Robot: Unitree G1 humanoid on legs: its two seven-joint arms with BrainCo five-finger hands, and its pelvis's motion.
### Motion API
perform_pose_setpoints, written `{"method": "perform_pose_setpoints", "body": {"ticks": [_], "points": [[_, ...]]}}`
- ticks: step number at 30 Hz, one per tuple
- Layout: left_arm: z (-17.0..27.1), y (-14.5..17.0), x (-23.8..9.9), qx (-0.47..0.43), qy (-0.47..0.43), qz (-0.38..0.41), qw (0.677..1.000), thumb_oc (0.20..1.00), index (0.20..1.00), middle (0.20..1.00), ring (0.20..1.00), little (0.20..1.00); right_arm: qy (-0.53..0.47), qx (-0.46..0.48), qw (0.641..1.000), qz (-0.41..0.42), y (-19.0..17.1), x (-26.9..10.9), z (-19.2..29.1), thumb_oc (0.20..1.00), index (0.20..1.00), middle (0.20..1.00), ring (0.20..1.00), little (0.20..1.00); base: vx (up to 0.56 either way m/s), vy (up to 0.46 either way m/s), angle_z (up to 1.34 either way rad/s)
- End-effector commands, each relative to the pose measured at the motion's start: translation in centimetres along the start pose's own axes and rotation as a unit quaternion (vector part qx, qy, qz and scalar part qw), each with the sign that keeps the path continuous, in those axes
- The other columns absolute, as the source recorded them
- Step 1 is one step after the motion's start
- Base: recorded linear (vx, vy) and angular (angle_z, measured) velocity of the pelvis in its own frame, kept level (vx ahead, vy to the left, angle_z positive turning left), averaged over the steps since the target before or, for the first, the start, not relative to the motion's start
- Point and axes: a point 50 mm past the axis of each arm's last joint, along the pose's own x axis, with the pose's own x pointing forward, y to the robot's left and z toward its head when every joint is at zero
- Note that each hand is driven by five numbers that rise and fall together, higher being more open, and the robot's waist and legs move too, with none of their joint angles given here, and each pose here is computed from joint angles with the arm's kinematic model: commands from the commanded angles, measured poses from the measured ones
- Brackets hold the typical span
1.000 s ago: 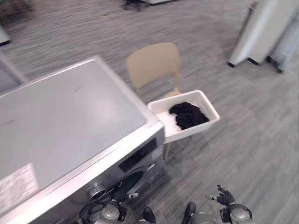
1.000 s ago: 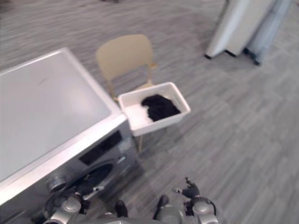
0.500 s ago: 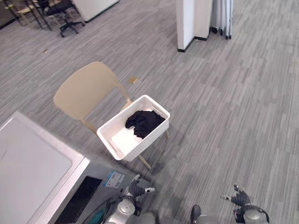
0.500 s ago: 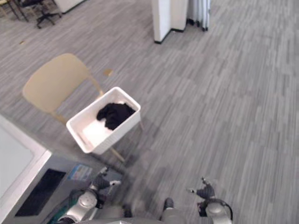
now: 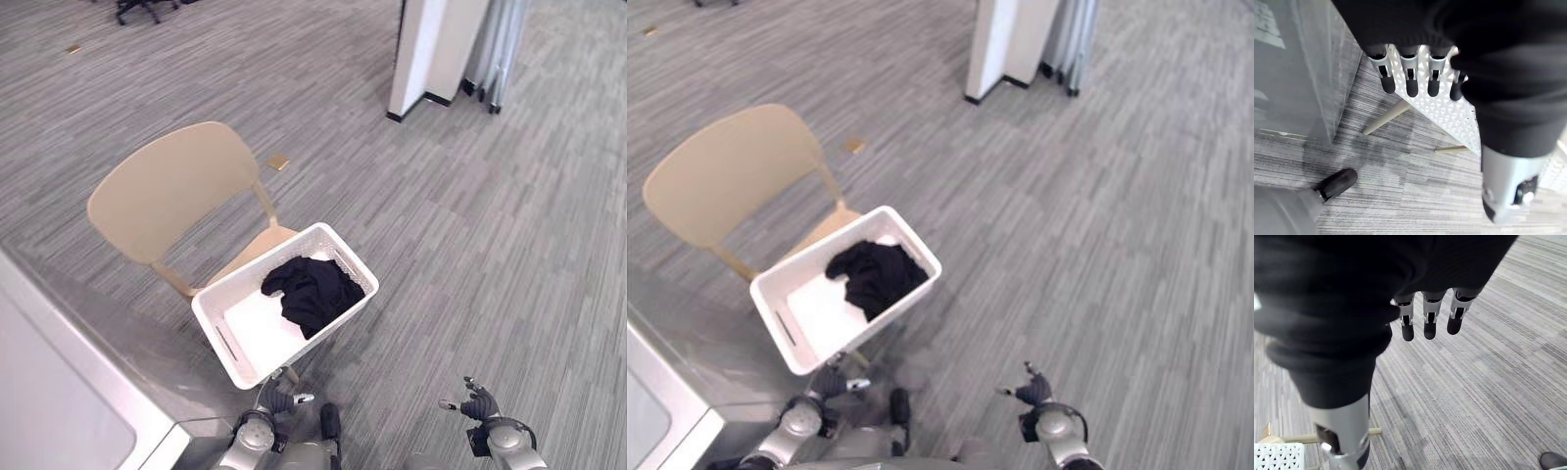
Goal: Grab the laundry basket,head to the washer,open it,put in the laundry and shut it.
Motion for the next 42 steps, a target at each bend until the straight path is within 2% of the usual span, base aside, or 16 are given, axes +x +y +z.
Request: {"method": "perform_pose_setpoints", "body": {"ticks": [1,11,15,18,23,26,31,34,39,42], "points": [[-0.3,2.8,-0.4,-0.008,-0.012,0.053,0.998,1.0,1.0,1.0,1.0,1.0,-0.036,-0.014,0.999,-0.011,-1.1,0.1,1.2,1.0,1.0,1.0,1.0,1.0,0.08,-0.066,1.01],[-1.7,1.9,-0.3,-0.012,0.026,0.042,0.999,1.0,1.0,1.0,1.0,1.0,-0.051,-0.032,0.998,-0.007,-1.3,0.1,1.7,1.0,1.0,1.0,1.0,1.0,0.07,-0.135,1.23],[-2.8,2.2,-0.9,-0.03,0.043,0.048,0.997,1.0,1.0,1.0,1.0,1.0,-0.105,-0.06,0.993,-0.014,-2.2,-0.1,3.8,1.0,1.0,1.0,1.0,1.0,0.1,-0.154,0.47],[-2.0,2.6,-0.9,-0.028,0.023,0.05,0.998,1.0,1.0,1.0,1.0,1.0,-0.193,-0.1,0.975,-0.05,-4.3,-0.9,7.5,1.0,1.0,1.0,1.0,1.0,0.02,-0.059,1.06],[-3.6,3.4,-1.6,-0.013,0.047,0.059,0.997,1.0,1.0,1.0,1.0,1.0,-0.267,-0.231,0.934,-0.06,-5.1,-1.4,11.1,1.0,1.0,1.0,1.0,1.0,0.12,0.026,0.79],[-4.1,4.3,-1.9,-0.002,0.055,0.072,0.996,1.0,1.0,1.0,1.0,1.0,-0.298,-0.267,0.915,-0.059,-5.1,-1.5,13.1,1.0,1.0,1.0,1.0,1.0,0.09,0.005,0.13],[-3.7,5.5,-1.8,0.002,0.047,0.087,0.995,1.0,1.0,1.0,1.0,1.0,-0.292,-0.325,0.898,-0.062,-5.0,-0.3,14.5,1.0,1.0,1.0,1.0,1.0,0.01,-0.024,0.32],[-2.7,6.5,-1.4,-0.001,0.029,0.108,0.994,1.0,1.0,1.0,1.0,1.0,-0.244,-0.392,0.883,-0.085,-5.5,1.6,14.9,1.0,1.0,1.0,1.0,1.0,-0.04,-0.033,0.34],[-1.1,7.0,-0.7,-0.012,0.005,0.123,0.992,1.0,1.0,1.0,1.0,1.0,-0.2,-0.418,0.879,-0.11,-6.1,2.9,15.3,1.0,1.0,1.0,1.0,1.0,-0.09,-0.025,0.29],[0.2,7.2,-0.2,-0.024,-0.015,0.131,0.991,1.0,1.0,1.0,1.0,1.0,-0.158,-0.427,0.878,-0.148,-7.9,3.5,15.5,1.0,1.0,1.0,1.0,1.0,-0.09,-0.005,0.24]]}}
